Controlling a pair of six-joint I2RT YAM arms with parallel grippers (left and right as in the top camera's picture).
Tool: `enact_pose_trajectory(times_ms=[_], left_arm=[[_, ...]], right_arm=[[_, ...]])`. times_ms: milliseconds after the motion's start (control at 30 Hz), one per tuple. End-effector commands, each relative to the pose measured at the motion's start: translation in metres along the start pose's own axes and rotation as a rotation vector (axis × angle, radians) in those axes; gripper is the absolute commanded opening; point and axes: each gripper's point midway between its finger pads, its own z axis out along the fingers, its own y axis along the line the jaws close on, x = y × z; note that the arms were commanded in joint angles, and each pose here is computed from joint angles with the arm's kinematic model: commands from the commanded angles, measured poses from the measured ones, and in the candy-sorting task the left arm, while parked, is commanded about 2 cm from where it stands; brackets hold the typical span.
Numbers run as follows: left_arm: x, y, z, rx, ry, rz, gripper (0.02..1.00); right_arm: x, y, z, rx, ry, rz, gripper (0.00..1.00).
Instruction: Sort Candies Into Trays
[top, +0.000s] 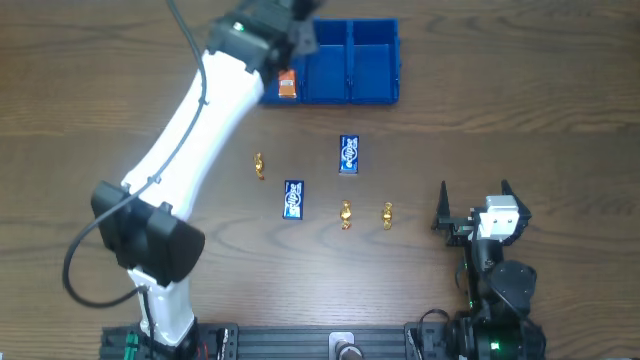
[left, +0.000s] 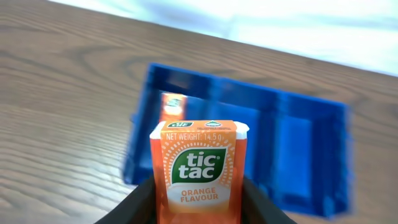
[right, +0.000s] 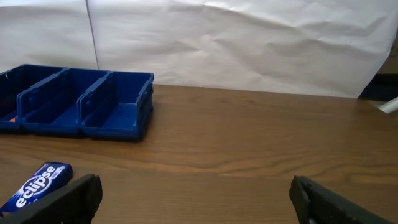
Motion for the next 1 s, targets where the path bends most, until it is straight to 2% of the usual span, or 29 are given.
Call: enact_pose_trajectory(times_ms=[33,233,467,500,567,667,800,900,1000], left_arm=[[0.022,0.027,0.060,-0.045,0.112,0.056,0.369],[0.047,0.032,0.098,-0.052,0.188,0.124,0.373],[0.051,0.033,0.109,-0.035,0.201,0.175,0.397],[0.049,0.036,0.110,-0.038,0.200,0.171,0.421],[0.047,0.042,0.111,-0.046,0.201,0.161,0.544],[0.036,0.045,0.103,-0.042,0.177,0.153,0.816],[-0.017,0.038,0.038,0.013,0.002,0.123,0.910],[-0.066,0.050,-0.058,0.071,-0.282,0.071,0.930],[-0.075,0.077,-0.132,0.098,-0.488,0.071,0.950]], right_arm=[[0.001,0.004,0.000,-0.020,0.002,-0.013,0.998],[0.001,0.004,0.000,-0.020,0.002,-0.013,0.998],[0.001,0.004,0.000,-0.020,0.002,-0.013,0.998],[0.001,0.004,0.000,-0.020,0.002,-0.013,0.998],[0.001,0.004,0.000,-0.020,0.002,-0.013,0.998],[0.001,0.004,0.000,-0.020,0.002,-0.013,0.998],[0.001,0.004,0.000,-0.020,0.002,-0.013,0.996],[0.001,0.004,0.000,-0.020,0.002,-0.013,0.998],[0.001,0.004,0.000,-0.020,0.002,-0.013,0.998]])
